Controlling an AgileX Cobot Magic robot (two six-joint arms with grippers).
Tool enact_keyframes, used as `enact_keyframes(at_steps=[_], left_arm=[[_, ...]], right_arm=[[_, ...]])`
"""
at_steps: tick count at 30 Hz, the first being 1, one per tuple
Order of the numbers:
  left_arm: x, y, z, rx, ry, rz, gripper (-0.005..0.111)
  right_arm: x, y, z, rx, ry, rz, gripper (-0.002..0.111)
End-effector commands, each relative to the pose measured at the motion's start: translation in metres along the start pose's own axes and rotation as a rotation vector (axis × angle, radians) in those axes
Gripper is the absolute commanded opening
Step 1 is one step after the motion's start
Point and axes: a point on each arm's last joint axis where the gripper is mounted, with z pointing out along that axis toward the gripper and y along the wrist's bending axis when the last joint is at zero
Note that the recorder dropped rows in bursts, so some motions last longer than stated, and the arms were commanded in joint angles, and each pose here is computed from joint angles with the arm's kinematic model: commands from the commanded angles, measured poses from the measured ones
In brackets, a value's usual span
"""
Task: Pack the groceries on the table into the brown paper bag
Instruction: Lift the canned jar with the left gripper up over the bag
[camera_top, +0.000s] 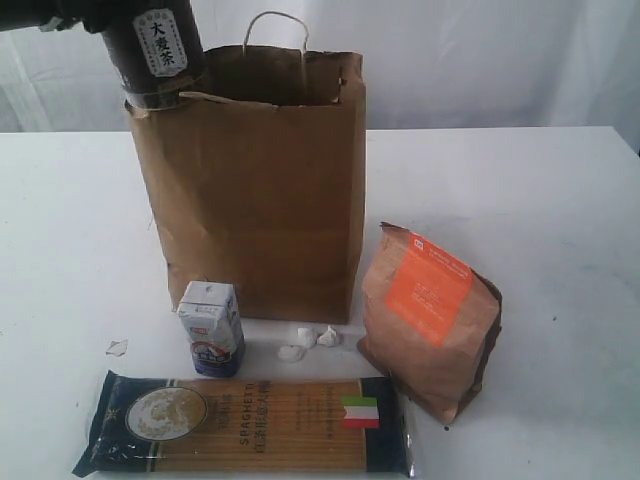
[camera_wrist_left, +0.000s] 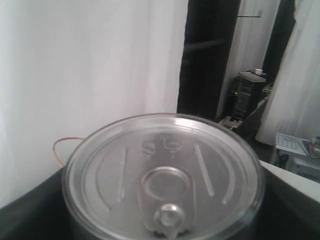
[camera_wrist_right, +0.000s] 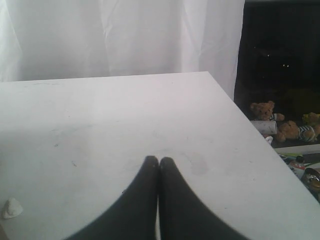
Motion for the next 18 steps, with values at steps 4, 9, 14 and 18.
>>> enact_keyframes(at_steps=[4,9,14,18], left_arm=[[-0.032,0.003,0.008,0.075,-0.121,0.026,0.0],[-0.044,0.006,0.013,0.088,-0.143,0.035,0.0],[-0.029,0.02,0.021,0.051,-0.113,0.036,0.0],[-0.005,0.029,0.032,0.139,-0.092,-0.04,0.0]], right_arm=[[0.001,0.0,0.0,0.005,0.002,-0.002,0.0],[0.001,0.0,0.0,0.005,0.002,-0.002,0.0],[0.001,0.0,0.0,0.005,0.002,-0.002,0.0],[0.001,0.0,0.0,0.005,0.002,-0.002,0.0]])
